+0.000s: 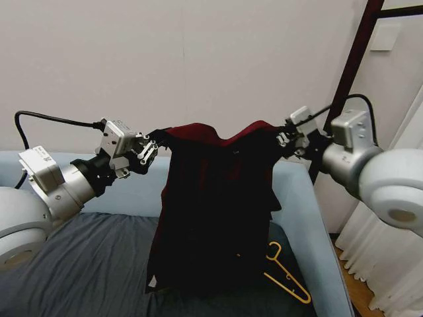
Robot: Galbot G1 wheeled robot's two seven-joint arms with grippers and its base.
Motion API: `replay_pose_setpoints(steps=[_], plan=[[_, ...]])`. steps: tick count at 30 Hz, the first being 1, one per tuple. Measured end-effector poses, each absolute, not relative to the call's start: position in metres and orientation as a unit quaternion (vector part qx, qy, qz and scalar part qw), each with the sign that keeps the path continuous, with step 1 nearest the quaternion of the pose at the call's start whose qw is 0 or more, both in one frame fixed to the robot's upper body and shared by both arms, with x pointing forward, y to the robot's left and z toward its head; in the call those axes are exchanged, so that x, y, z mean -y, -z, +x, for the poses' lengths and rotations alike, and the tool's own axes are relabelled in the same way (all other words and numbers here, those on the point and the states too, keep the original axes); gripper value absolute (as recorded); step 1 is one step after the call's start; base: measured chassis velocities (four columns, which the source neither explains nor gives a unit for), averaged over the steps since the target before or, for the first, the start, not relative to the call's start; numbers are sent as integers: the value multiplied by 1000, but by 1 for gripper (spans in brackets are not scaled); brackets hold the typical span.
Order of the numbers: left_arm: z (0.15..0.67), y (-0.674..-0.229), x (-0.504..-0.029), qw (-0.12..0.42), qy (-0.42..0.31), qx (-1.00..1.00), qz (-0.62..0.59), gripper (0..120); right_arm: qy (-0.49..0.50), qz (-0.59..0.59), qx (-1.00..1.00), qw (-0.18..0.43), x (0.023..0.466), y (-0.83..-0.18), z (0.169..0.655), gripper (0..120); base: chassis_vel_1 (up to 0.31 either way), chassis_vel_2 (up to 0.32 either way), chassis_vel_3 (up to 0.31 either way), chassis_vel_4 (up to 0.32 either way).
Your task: Pick up the clothes from the sofa and hang them on the clothes hanger.
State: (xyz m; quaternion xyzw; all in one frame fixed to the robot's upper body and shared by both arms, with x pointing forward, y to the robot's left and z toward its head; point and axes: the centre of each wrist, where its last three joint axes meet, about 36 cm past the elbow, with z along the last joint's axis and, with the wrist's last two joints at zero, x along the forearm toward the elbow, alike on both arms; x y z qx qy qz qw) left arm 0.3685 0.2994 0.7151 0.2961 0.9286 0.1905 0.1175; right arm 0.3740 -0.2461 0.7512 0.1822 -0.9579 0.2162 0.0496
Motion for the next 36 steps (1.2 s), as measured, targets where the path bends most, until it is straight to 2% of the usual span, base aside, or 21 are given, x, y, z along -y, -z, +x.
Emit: replay_pose_setpoints(steps=[3,5,6,9,10,14,15,20,24,25,30,36], plan=[[375,-691,-298,92,-181,-934,293,0,-209,186,958,67,240,-735,382,0,0,0,0,0],[383,-657,-297,62,-170,-940,288,0,-192,193,957,96,226,-708,413,0,0,0,0,0],[383,-657,-297,62,-170,-940,288,0,-192,193,957,96,226,-708,413,0,0,0,0,0],[395,-605,-299,9,-141,-952,272,0,-177,204,952,140,199,-663,456,0,0,0,0,0],[395,-605,-299,9,-141,-952,272,0,-177,204,952,140,199,-663,456,0,0,0,0,0],[428,-526,-306,-55,-100,-965,238,0,-177,207,940,206,167,-589,491,0,0,0,0,0],[428,-526,-306,-55,-100,-965,238,0,-177,207,940,206,167,-589,491,0,0,0,0,0],[449,-452,-302,-90,-91,-966,224,0,-178,195,929,258,148,-517,517,0,0,0,0,0],[457,-418,-289,-107,-77,-967,220,0,-181,189,925,276,141,-482,528,0,0,0,0,0],[463,-387,-277,-121,-70,-967,213,0,-188,184,920,289,135,-449,533,0,0,0,0,0],[466,-345,-267,-136,-72,-967,202,0,-214,175,917,288,133,-393,537,0,0,0,0,0],[462,-322,-266,-145,-82,-966,198,0,-210,166,919,290,138,-374,541,0,0,0,0,0]])
